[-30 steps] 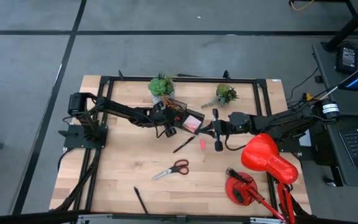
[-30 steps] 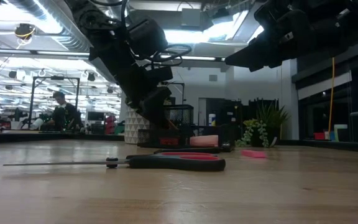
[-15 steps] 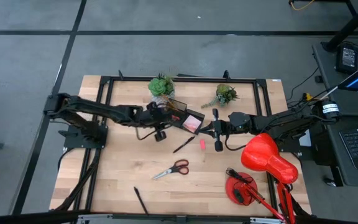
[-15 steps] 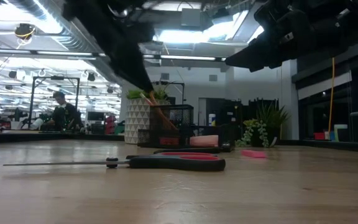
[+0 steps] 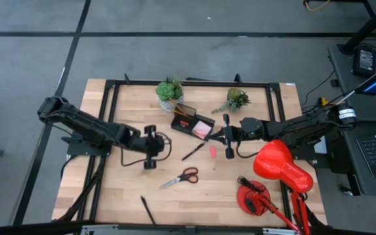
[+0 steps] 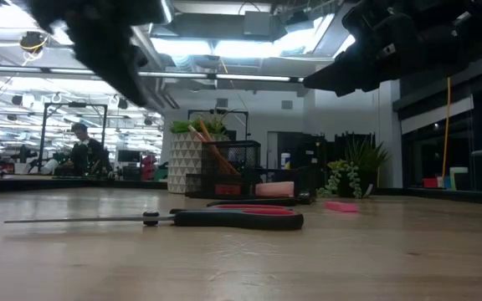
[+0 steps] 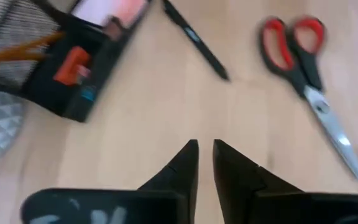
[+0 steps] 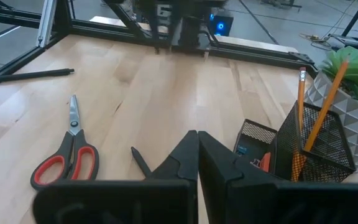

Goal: Pick and place office supplies into organizer
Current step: Put the bottom black pen into the black desk organizer

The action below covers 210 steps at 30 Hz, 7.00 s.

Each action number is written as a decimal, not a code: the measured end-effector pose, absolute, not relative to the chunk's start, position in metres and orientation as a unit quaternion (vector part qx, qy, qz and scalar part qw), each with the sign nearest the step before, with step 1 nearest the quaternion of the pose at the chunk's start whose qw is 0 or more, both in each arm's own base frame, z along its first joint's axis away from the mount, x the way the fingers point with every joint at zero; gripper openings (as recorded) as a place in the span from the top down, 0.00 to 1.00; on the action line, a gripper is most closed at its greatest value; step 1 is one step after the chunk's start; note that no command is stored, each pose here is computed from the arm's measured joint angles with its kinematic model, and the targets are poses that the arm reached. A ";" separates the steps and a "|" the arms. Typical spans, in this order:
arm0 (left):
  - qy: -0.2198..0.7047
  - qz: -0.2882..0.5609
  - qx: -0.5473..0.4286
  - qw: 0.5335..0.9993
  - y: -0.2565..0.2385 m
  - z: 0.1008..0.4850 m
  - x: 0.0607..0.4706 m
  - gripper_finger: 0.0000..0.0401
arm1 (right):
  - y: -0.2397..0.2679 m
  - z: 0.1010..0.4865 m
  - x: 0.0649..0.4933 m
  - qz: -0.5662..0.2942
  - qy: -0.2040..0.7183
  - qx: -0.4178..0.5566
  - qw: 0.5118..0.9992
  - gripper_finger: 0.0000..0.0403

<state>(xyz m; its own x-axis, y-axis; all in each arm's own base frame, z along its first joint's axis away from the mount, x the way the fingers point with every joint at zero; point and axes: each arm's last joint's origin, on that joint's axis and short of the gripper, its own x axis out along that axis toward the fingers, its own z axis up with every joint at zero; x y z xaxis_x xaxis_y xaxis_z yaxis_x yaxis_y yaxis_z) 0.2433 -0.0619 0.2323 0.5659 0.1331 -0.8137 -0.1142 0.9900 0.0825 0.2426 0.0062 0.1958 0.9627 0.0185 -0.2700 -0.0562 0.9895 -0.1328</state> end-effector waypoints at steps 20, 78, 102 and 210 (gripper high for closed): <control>0.477 -0.062 0.099 0.871 -0.141 0.227 0.232 1.00 | 0.006 0.195 0.242 0.016 0.139 -0.046 0.989 0.97; 0.561 -0.247 0.254 0.748 -0.276 0.156 0.240 0.62 | -0.002 0.193 0.242 -0.010 0.151 0.013 0.988 0.97; 0.584 -0.272 0.252 0.722 -0.272 0.129 0.241 0.82 | -0.002 0.193 0.242 -0.010 0.152 0.015 0.988 0.97; 0.014 0.208 0.056 0.976 0.050 0.210 0.288 0.93 | -0.002 0.186 0.240 -0.009 0.185 0.009 0.983 0.97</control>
